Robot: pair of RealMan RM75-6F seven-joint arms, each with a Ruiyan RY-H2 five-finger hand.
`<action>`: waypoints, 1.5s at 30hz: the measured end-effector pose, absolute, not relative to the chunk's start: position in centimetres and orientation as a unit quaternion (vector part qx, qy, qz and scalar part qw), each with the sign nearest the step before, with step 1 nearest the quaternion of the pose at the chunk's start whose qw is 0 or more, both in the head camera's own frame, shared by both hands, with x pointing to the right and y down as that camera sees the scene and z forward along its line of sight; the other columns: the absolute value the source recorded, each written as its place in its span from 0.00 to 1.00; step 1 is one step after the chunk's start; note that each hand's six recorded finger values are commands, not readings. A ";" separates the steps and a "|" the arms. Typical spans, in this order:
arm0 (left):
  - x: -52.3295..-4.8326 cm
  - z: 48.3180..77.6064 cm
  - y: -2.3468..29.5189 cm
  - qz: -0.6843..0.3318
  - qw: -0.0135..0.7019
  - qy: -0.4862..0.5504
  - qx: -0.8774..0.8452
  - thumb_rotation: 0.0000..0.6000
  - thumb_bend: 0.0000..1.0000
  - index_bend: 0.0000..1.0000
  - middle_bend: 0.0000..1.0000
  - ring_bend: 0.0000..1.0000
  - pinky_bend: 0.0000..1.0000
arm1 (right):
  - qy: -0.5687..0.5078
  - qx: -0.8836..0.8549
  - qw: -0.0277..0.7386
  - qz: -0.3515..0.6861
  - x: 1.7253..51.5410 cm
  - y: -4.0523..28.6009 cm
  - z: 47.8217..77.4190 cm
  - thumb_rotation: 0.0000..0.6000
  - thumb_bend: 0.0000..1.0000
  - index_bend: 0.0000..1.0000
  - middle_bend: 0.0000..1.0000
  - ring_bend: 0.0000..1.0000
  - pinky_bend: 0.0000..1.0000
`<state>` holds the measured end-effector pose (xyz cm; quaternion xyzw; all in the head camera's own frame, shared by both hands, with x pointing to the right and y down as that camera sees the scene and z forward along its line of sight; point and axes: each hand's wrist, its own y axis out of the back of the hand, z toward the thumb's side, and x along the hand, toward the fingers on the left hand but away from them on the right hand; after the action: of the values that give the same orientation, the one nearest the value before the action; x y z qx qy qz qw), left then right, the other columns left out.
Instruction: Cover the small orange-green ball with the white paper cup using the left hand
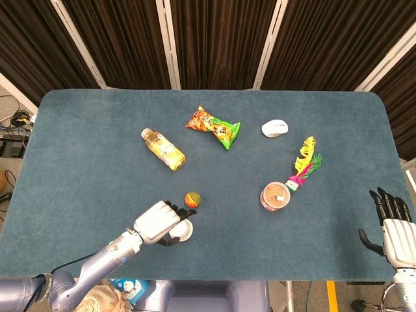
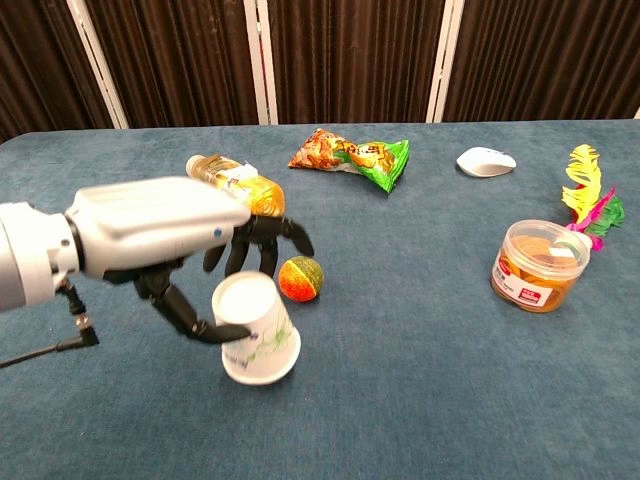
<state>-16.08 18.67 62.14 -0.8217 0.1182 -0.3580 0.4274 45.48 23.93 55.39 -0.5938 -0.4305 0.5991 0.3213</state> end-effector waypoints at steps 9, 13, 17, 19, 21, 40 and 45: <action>-14.7 61.2 13.8 -0.356 0.435 0.178 -0.807 1.00 0.30 0.18 0.39 0.44 0.48 | -0.432 -0.594 0.315 0.600 45.6 24.0 55.5 1.00 0.35 0.00 0.00 0.00 0.03; -14.3 62.0 12.6 -0.367 0.429 0.189 -0.803 1.00 0.30 0.18 0.39 0.44 0.48 | -0.433 -0.595 0.313 0.600 45.6 23.9 55.6 1.00 0.35 0.00 0.00 0.00 0.03; -14.0 63.4 11.8 -0.384 0.425 0.188 -0.798 1.00 0.30 0.18 0.39 0.44 0.48 | -0.433 -0.596 0.312 0.601 45.7 23.8 55.7 1.00 0.35 0.00 0.00 0.00 0.03; -13.9 64.1 11.7 -0.391 0.423 0.185 -0.796 1.00 0.30 0.18 0.39 0.44 0.48 | -0.432 -0.595 0.312 0.601 45.7 23.8 55.7 1.00 0.35 0.00 0.00 0.00 0.03; -13.7 64.9 11.8 -0.397 0.421 0.182 -0.795 1.00 0.30 0.18 0.38 0.44 0.48 | -0.432 -0.596 0.312 0.601 45.6 23.8 55.7 1.00 0.35 0.00 0.00 0.00 0.03; -13.9 66.5 13.4 -0.422 0.416 0.167 -0.788 1.00 0.16 0.03 0.08 0.11 0.22 | -0.432 -0.595 0.312 0.601 45.6 24.0 55.6 1.00 0.35 0.00 0.00 0.00 0.03; -15.9 64.9 13.0 -0.430 0.413 0.192 -0.779 1.00 0.16 0.02 0.07 0.11 0.22 | -0.431 -0.595 0.313 0.602 45.6 24.0 55.6 1.00 0.35 0.00 0.00 0.00 0.03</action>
<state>-15.90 13.00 64.95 -0.7793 0.1919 -0.4304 0.4131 45.65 23.98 55.62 -0.5950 -0.4308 0.6023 0.3125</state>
